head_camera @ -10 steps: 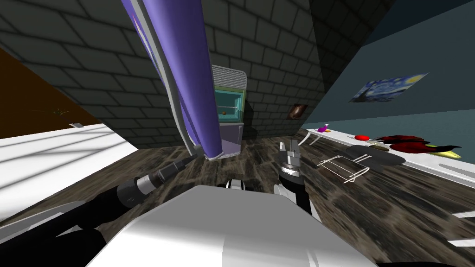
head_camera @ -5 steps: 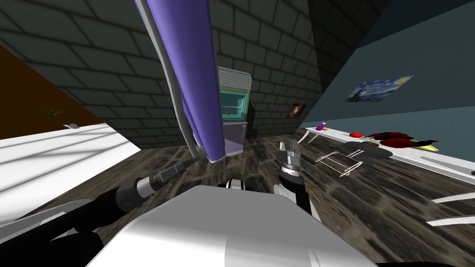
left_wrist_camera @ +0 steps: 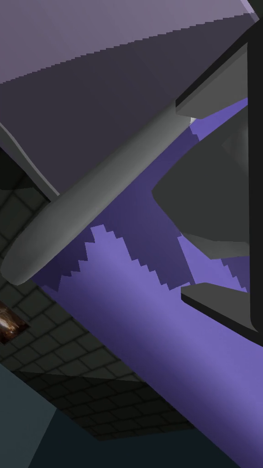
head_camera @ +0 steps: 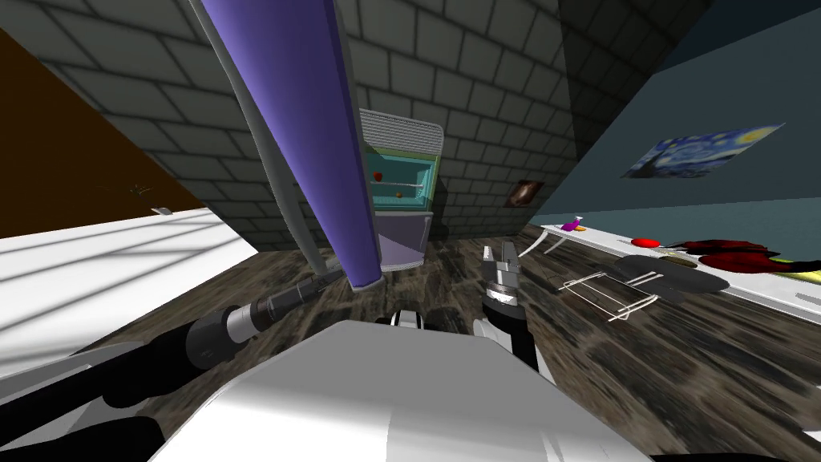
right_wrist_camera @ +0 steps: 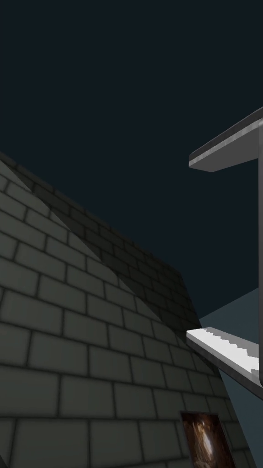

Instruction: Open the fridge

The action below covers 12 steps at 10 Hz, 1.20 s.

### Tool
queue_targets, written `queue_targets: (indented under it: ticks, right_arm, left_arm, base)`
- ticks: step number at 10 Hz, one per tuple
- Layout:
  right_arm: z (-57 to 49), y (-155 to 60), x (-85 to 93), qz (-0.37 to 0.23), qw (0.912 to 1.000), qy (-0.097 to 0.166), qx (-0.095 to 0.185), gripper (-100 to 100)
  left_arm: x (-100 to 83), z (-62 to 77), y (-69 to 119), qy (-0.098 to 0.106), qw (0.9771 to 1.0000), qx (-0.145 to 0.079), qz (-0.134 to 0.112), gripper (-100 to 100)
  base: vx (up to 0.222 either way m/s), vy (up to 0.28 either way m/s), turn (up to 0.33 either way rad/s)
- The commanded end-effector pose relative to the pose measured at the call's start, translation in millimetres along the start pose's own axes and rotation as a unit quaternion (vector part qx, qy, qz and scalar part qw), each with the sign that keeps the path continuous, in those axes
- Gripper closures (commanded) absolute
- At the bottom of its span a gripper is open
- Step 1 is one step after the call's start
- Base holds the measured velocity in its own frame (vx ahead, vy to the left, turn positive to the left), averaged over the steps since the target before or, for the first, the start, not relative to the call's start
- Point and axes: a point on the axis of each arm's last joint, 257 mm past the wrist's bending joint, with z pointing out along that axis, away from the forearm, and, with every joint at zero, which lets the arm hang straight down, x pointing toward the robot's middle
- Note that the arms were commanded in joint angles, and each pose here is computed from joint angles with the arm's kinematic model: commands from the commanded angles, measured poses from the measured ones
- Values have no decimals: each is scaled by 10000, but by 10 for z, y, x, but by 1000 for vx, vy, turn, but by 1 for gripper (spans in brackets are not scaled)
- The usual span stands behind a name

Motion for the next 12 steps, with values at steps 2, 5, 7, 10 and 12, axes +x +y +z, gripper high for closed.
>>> queue_targets:
  ticks: [2,5,7,10,12]
  right_arm:
    - [0,0,0,0,10000,0,0,0]
    - [0,0,0,0,10000,1,0,0]
    - [0,0,0,-1,10000,0,1,0]
    - [0,0,0,0,10000,0,0,0]
    - [0,0,0,0,10000,0,0,0]
  left_arm:
    - [-76,33,-184,81,9998,186,65,-100]
    - [-105,41,-201,81,9997,209,141,-100]
    - [-112,49,-259,143,9995,259,129,-100]
    - [-119,52,-264,143,9994,266,150,-100]
    - [-92,52,-302,203,9994,292,45,-100]
  base:
    - [10,-12,79]
    - [3,2,19]
    - [25,-3,85]
    - [-6,-3,-5]
    - [14,5,59]
